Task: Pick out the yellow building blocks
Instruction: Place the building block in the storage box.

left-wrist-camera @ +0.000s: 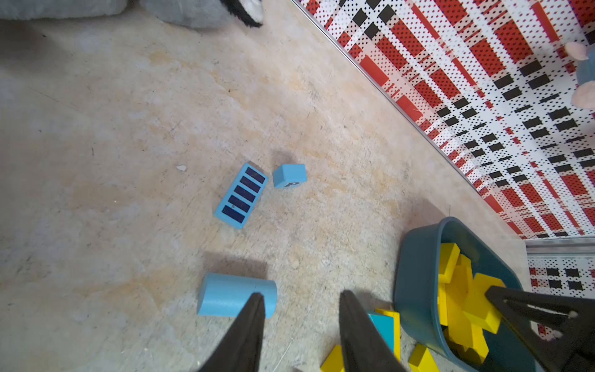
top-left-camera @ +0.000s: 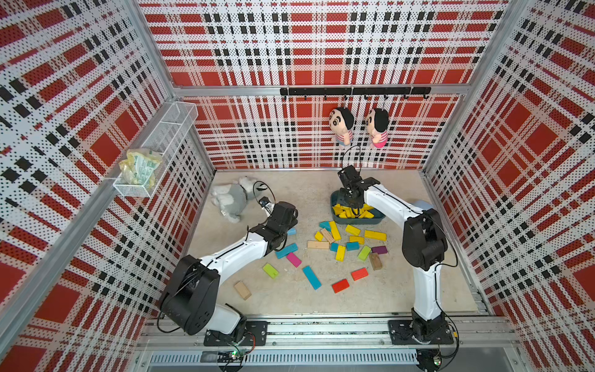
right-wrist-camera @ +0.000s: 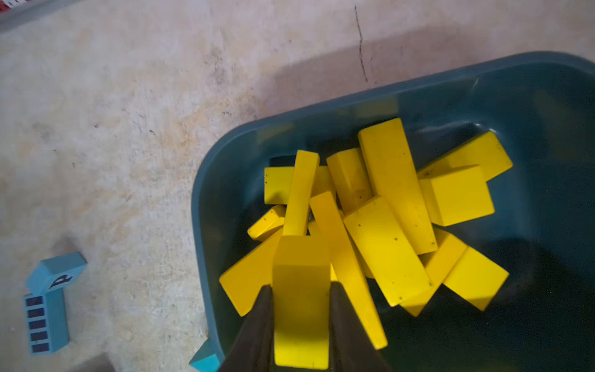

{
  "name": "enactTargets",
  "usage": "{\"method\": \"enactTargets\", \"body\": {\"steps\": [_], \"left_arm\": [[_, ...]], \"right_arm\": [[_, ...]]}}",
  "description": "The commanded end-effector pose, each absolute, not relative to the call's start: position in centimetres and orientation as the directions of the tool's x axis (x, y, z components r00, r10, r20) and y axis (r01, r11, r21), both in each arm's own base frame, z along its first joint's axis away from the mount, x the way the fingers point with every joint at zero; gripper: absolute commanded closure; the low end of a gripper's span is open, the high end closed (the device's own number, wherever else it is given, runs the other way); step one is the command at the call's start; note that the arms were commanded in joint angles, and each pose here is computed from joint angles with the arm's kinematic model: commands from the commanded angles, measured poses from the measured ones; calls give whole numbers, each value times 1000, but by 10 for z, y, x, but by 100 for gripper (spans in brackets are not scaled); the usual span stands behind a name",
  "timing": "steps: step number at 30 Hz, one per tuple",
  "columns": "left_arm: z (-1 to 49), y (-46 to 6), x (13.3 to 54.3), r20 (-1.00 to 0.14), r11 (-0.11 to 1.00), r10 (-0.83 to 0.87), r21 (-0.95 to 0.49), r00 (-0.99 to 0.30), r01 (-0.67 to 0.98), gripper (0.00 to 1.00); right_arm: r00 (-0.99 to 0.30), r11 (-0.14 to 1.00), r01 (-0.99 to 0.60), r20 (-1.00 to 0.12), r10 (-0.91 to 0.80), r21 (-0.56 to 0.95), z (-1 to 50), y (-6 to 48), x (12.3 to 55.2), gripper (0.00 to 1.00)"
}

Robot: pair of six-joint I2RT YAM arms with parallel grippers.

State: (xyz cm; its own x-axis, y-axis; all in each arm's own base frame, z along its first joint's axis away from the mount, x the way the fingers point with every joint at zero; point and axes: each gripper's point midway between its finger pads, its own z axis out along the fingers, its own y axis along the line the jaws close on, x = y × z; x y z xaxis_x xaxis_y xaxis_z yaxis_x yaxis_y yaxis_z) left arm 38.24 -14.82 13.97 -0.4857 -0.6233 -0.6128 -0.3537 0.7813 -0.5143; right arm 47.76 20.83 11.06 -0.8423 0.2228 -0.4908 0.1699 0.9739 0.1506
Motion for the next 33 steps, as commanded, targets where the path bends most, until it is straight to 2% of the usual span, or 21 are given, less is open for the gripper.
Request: {"method": "enactTargets", "body": {"steps": [1, 4, 12, 20, 26, 33], "left_arm": [[144, -142, 382, -630, 786, -618, -510, -469, -350, 57], [146, -143, 383, -630, 787, -617, -512, -472, -344, 57], [150, -146, 387, -644, 803, -595, -503, -482, -319, 56], [154, -161, 394, -671, 849, -522, -468, -526, -246, 54], [145, -212, 380, -703, 935, -318, -343, -637, -87, 48], [98, -263, 350, -604, 963, -152, -270, -783, 21, 43]], "right_arm": [[-853, 980, 136, -486, 190, 146, 103, 217, 479, 76], [-859, 982, 134, -477, 183, 136, 95, 217, 478, 72], [-863, 984, 124, -475, 171, 129, 91, 218, 475, 55], [-806, 981, 120, -562, 187, 154, 141, 203, 463, 49], [-754, 970, 125, -615, 228, 207, 163, 178, 417, 48], [-751, 955, 171, -596, 285, 242, 144, 148, 357, 48]]}}
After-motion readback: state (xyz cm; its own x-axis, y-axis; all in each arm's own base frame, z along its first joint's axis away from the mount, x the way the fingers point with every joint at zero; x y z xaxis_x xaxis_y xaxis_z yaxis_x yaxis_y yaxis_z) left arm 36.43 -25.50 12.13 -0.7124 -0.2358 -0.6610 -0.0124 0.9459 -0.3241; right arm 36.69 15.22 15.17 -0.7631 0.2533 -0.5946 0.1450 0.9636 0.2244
